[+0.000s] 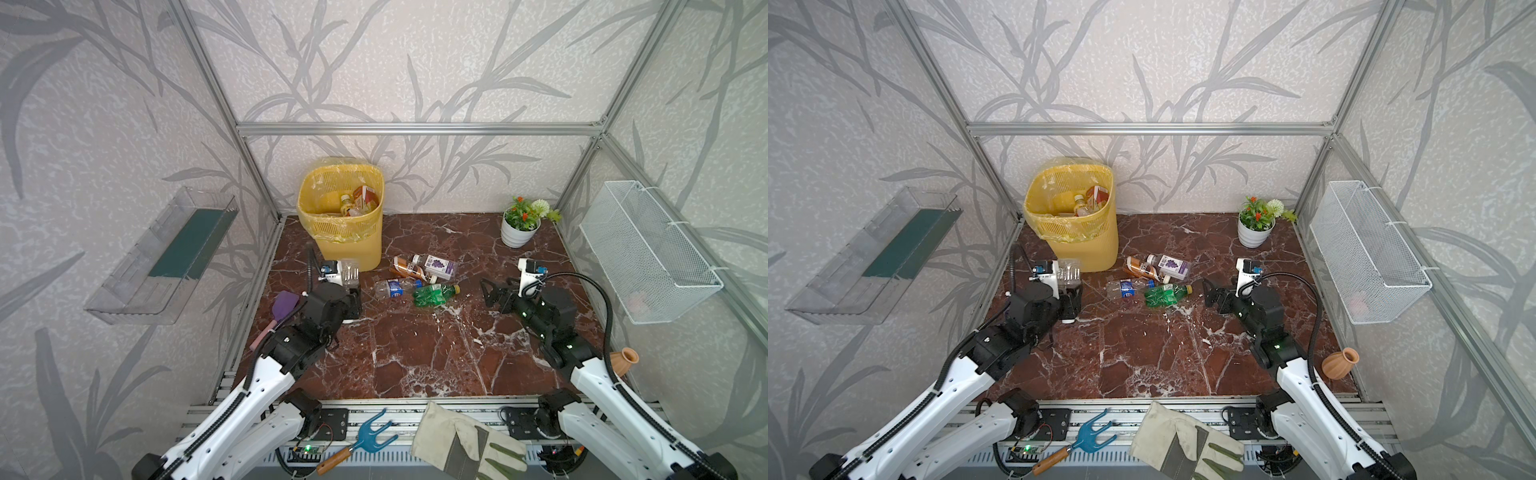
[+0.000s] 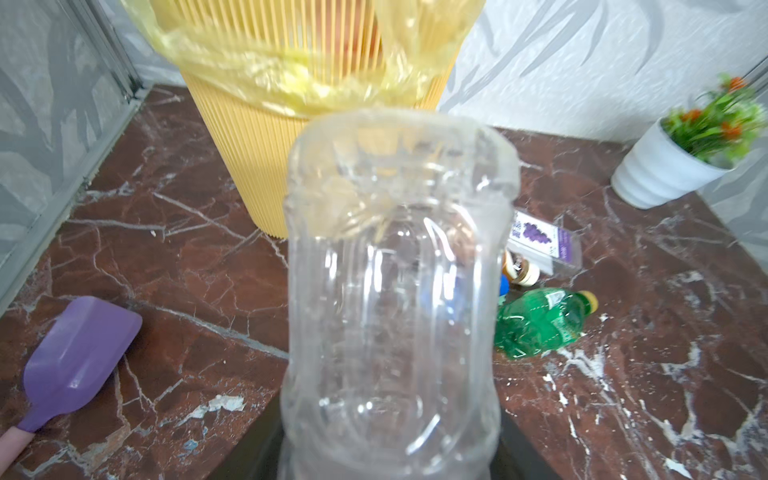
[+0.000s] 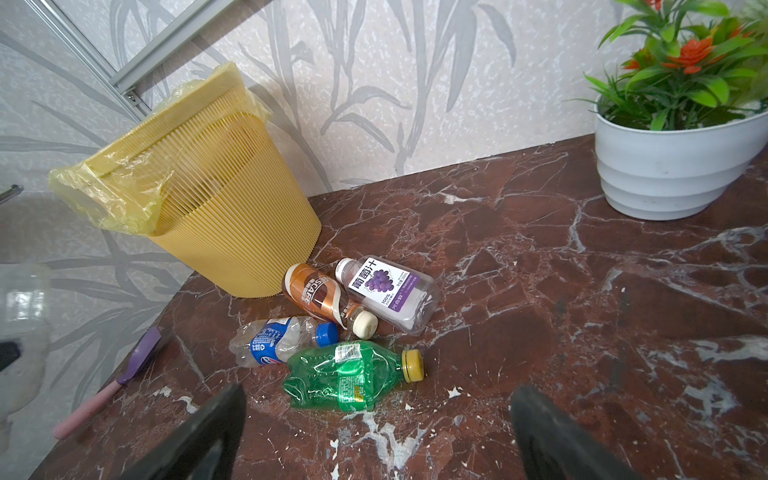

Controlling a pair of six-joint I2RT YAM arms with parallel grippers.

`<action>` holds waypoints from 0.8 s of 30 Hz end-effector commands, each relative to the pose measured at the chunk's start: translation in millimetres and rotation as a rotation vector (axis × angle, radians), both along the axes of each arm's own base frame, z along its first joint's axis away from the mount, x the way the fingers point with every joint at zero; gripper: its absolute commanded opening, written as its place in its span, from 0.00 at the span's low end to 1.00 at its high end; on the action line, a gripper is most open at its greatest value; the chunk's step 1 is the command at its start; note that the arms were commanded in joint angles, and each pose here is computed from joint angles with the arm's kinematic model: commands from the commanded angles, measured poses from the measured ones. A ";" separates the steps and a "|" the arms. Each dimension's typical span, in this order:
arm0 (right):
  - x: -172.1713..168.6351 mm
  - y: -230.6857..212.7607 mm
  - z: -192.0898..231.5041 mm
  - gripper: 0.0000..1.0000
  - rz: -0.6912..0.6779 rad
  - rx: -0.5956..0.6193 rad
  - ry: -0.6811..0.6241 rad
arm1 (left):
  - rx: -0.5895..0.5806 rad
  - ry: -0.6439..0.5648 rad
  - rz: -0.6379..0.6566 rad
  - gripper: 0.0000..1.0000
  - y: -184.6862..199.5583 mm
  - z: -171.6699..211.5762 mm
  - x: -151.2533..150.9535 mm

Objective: Throw the plastic bottles in the bin
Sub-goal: 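Lift the clear bottle with the left gripper over the bin and release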

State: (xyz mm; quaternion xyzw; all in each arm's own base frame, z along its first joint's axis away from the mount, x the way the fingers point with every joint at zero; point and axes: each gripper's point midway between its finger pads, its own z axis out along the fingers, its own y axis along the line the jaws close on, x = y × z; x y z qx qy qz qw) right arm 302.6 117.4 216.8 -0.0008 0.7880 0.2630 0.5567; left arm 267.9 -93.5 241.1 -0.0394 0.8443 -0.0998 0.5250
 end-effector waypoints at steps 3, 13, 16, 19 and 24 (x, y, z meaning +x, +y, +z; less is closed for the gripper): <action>5.5 7.5 12.1 0.99 0.032 0.029 -0.017 | -0.007 -0.196 0.046 0.52 18.7 61.4 -12.8; 6.7 13.3 12.8 0.97 0.060 0.037 -0.002 | 0.079 -0.471 0.051 0.53 18.0 166.4 -0.8; 6.1 13.4 12.3 0.96 0.061 0.035 0.000 | 0.139 -0.478 0.057 0.53 8.2 185.9 20.9; 4.9 13.4 12.1 0.96 0.063 0.034 0.001 | 0.184 -0.476 0.054 0.53 0.8 202.2 56.6; 1.8 11.1 14.6 0.96 0.060 0.022 -0.009 | 0.095 -0.410 0.045 0.53 18.4 215.2 148.1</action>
